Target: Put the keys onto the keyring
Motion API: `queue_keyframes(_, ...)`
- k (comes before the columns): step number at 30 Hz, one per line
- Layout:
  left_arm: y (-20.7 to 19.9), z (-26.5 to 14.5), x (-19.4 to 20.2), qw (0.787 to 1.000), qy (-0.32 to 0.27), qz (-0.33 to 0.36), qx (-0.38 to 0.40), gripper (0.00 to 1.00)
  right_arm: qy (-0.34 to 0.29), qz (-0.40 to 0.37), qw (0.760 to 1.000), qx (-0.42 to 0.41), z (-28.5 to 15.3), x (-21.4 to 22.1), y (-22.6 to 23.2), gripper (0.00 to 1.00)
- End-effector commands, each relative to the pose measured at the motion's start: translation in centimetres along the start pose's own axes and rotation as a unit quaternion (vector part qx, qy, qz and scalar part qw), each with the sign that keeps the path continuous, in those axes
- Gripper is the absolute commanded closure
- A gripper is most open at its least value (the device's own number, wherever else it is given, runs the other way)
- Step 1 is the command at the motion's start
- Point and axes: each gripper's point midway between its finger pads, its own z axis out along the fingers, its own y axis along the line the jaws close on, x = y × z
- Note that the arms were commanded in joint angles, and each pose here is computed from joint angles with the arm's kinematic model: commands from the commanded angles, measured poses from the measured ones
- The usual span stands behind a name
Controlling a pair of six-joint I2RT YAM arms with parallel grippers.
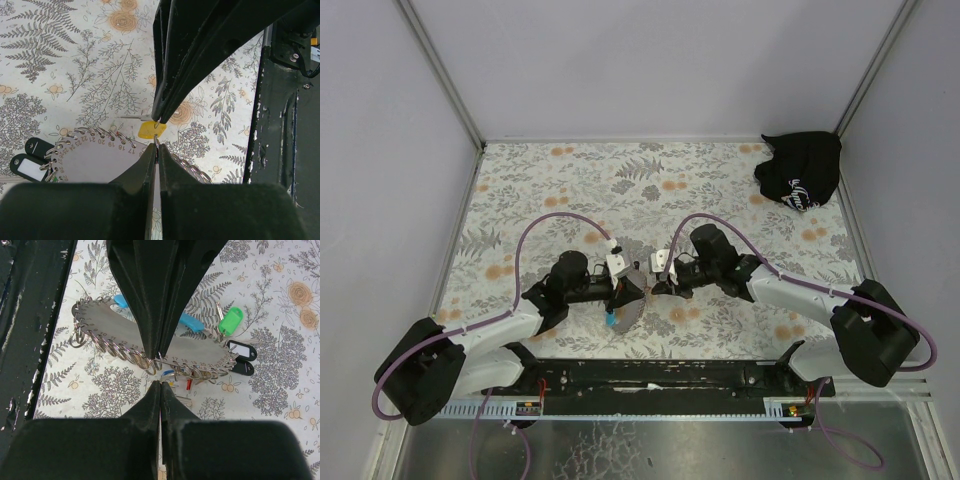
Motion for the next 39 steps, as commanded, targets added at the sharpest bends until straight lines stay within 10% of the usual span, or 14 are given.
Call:
queue_keyframes(1,-0.42,0.39,-2.84,0.999,-0.037,0.031,0.018,1.0,-0.02,-0.025,0.999,0.004,0.2,-2.05,-0.89,1.0)
queue_keyframes(39,-0.42,0.44,-2.85,0.999,-0.038,0.03,0.018,1.0,-0.025,-0.02,0.999,-0.027,0.49,-2.48,-0.21,1.0)
